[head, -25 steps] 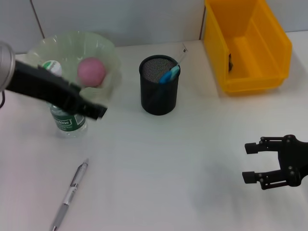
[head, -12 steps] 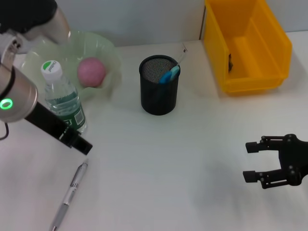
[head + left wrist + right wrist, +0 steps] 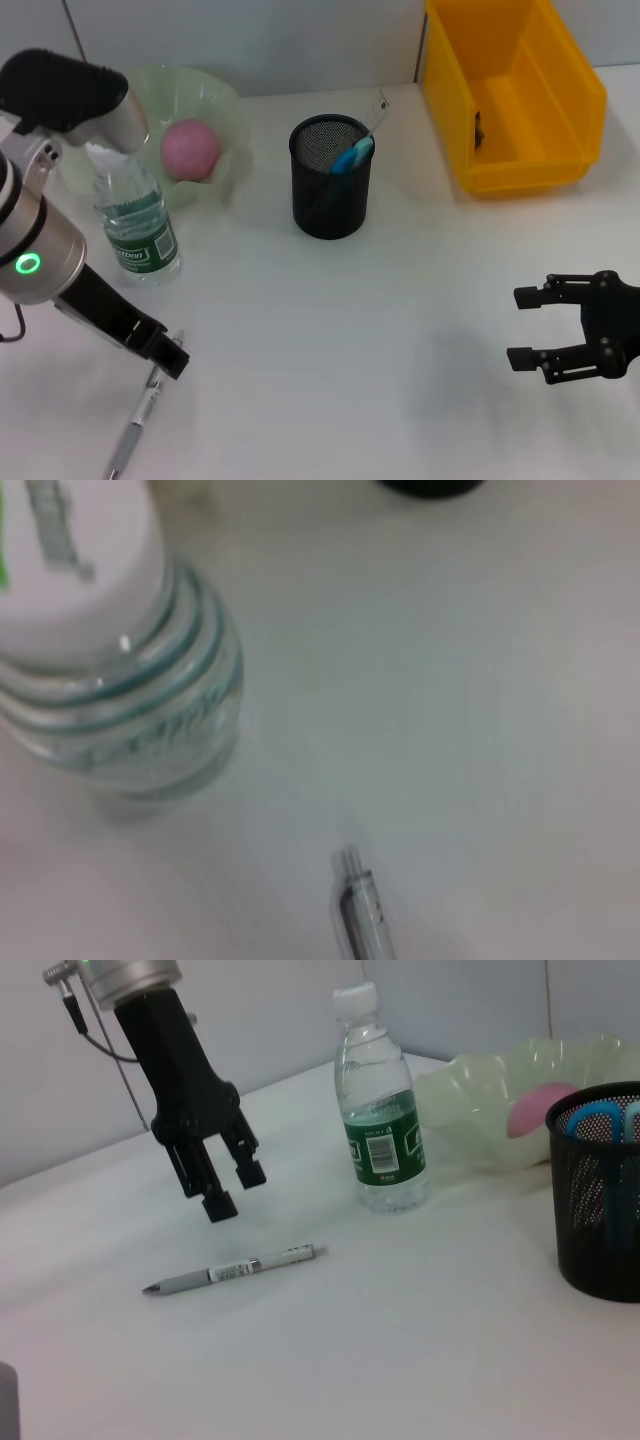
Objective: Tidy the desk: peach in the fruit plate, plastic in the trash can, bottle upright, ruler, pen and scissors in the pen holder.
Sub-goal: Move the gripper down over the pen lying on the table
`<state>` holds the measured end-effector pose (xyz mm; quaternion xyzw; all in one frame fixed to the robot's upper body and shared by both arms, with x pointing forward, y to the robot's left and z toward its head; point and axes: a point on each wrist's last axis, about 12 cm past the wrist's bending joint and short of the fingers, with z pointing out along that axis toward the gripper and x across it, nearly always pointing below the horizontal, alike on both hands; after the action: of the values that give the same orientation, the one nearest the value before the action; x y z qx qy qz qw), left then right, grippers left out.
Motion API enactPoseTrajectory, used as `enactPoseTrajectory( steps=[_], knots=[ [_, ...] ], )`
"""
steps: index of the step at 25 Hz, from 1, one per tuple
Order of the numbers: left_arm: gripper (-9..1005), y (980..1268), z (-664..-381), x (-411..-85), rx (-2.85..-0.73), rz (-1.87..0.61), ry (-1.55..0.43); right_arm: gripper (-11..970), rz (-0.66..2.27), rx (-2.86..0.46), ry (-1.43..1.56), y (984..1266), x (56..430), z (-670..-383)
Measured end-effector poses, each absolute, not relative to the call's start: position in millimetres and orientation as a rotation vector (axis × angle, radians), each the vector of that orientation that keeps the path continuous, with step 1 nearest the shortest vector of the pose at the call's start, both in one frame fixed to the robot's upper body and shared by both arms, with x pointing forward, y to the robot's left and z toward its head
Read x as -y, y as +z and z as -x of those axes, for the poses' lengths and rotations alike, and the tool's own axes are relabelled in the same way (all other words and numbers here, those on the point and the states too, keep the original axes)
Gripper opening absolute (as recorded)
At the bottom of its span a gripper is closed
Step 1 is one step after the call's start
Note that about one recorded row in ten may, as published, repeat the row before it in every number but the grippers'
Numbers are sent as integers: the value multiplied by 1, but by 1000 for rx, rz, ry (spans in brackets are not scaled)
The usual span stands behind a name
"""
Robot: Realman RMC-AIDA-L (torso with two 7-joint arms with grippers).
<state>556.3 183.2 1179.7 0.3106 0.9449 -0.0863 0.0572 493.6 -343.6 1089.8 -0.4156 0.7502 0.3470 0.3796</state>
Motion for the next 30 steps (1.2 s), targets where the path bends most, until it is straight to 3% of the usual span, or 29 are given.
enactPoseTrajectory(
  steps=[30],
  knots=[
    [780, 1135, -551, -188, -2929, -893, -309, 834, 1038, -1938, 860, 1087, 347, -494]
  ],
)
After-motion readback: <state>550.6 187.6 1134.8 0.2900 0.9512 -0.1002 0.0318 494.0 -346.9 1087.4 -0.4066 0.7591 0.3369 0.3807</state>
